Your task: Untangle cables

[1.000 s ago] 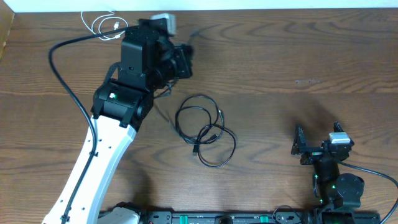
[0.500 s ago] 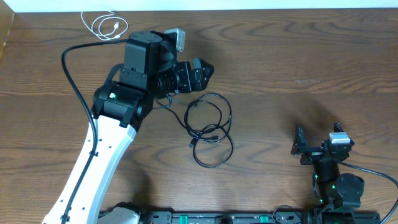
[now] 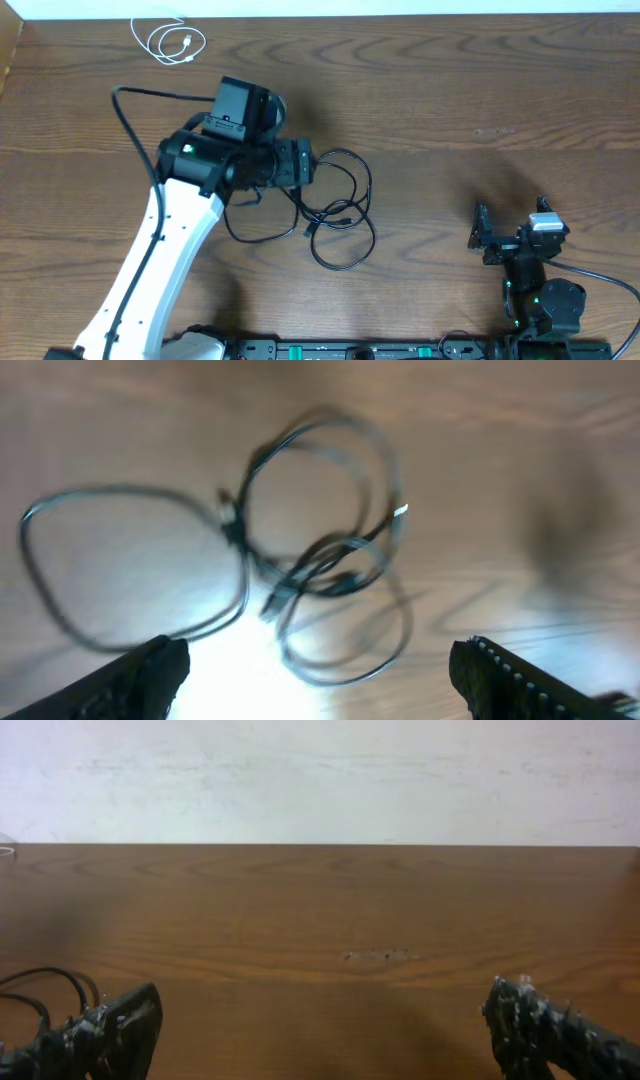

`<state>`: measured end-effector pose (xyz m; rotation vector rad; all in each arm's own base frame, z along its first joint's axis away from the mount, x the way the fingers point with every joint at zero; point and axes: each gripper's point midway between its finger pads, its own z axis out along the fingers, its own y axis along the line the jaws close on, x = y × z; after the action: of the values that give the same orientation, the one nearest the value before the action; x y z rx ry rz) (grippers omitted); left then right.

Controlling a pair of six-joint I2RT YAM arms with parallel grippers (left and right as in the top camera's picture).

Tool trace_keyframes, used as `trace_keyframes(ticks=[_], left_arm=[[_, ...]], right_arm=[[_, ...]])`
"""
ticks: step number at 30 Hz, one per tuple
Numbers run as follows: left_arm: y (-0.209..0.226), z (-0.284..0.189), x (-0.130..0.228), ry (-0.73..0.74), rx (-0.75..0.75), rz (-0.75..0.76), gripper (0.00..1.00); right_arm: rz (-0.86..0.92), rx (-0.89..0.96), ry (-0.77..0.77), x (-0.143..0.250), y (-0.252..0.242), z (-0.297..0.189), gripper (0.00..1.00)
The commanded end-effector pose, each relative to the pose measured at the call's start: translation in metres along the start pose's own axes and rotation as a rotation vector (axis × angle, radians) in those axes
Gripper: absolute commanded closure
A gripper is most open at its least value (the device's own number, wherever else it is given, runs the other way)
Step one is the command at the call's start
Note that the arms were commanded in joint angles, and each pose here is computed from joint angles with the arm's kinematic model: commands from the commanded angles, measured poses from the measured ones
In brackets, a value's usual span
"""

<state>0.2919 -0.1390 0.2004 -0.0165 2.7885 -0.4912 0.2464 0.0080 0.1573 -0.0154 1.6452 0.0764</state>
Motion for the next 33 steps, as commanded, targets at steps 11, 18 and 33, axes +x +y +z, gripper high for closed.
trace_keyframes(ticks=[11,18,33], left_arm=[[0.046,0.087,0.049,0.388,-0.177,-0.072,0.11],[0.045,0.118,0.07,0.542,-0.15,-0.144,0.12],[0.036,0.156,0.079,0.563,-0.185,-0.13,0.37]], right_arm=[[0.002,0.003,0.003,0.001,0.0,0.0,0.01],[0.002,0.003,0.003,0.001,0.0,0.0,0.01],[0.002,0.003,0.003,0.001,0.0,0.0,0.01]])
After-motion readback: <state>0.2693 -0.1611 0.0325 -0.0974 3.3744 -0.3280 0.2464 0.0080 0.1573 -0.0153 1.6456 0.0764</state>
